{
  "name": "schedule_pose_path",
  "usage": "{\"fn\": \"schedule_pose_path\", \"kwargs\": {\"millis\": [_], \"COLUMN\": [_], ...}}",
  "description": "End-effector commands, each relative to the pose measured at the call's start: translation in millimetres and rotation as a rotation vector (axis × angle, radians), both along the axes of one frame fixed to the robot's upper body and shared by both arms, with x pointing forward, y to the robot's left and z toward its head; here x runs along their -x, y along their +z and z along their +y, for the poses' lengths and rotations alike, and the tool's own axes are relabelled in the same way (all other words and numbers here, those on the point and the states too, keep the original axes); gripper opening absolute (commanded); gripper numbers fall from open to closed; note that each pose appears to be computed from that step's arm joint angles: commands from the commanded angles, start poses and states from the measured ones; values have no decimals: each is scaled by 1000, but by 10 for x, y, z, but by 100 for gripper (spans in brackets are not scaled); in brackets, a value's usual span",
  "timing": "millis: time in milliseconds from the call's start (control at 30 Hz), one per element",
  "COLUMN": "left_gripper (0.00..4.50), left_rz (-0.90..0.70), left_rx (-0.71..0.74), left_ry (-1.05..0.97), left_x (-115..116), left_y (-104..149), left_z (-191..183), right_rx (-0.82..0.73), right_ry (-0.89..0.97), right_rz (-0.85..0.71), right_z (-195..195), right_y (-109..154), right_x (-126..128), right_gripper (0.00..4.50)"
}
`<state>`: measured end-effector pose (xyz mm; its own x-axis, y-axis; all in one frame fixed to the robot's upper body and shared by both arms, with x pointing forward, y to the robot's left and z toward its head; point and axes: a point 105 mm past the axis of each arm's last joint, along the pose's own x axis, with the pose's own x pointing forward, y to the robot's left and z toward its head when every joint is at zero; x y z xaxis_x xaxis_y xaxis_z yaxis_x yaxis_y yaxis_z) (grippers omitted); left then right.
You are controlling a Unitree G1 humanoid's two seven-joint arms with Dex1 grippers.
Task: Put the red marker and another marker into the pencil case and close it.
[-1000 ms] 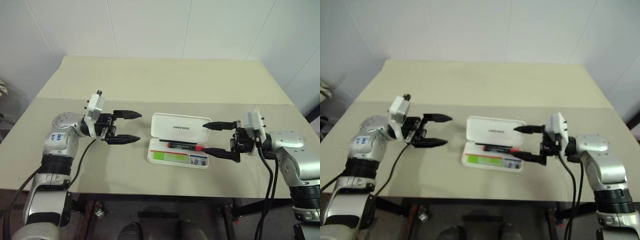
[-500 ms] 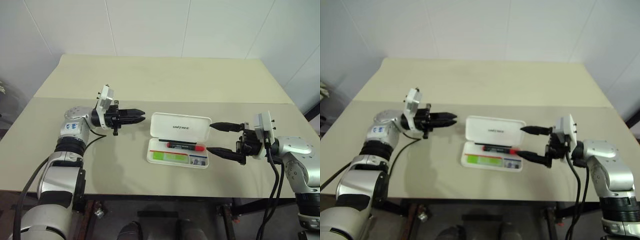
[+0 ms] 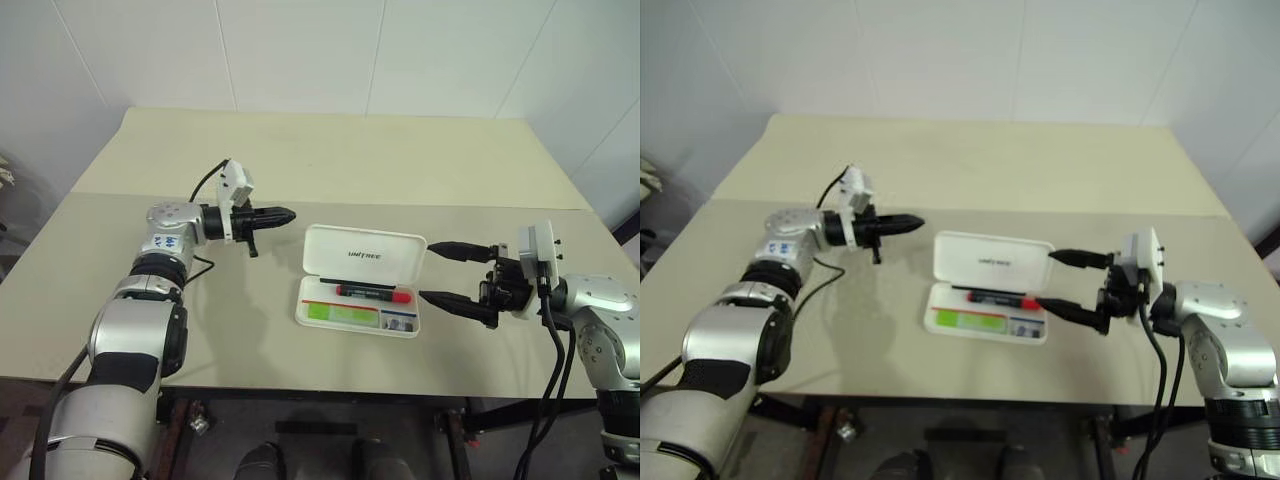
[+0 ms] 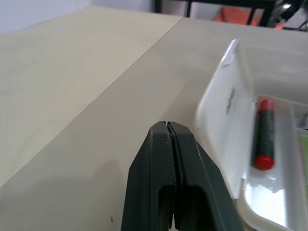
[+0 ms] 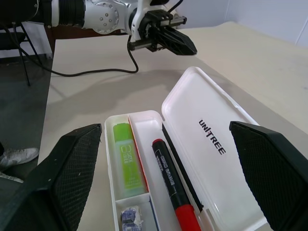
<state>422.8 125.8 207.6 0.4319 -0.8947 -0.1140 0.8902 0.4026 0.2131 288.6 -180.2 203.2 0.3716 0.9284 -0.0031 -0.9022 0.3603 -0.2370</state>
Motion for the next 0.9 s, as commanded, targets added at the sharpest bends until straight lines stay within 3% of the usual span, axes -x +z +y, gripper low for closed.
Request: {"fn": "schedule_pose_path", "kwargs": {"millis": [33, 333, 533, 900], "left_gripper": [1, 1, 1, 1], "left_rz": [-24, 63, 108, 86], "left_rx": [-26, -36, -113, -313], "left_ry": [56, -126, -348, -516], "left_x": [-95, 53, 290, 467], "left_y": [60, -58, -23, -95], "left_z": [-121, -431, -358, -302], "right_rx": [4, 13, 15, -4], "right_ry": [-25, -45, -54, -19], "right_rz": [-58, -56, -50, -18], "right_z": [-51, -88, -132, -291], "right_y": [109, 81, 70, 99], "right_x": [42, 95, 147, 103], "right_gripper": [450, 450, 450, 450]}}
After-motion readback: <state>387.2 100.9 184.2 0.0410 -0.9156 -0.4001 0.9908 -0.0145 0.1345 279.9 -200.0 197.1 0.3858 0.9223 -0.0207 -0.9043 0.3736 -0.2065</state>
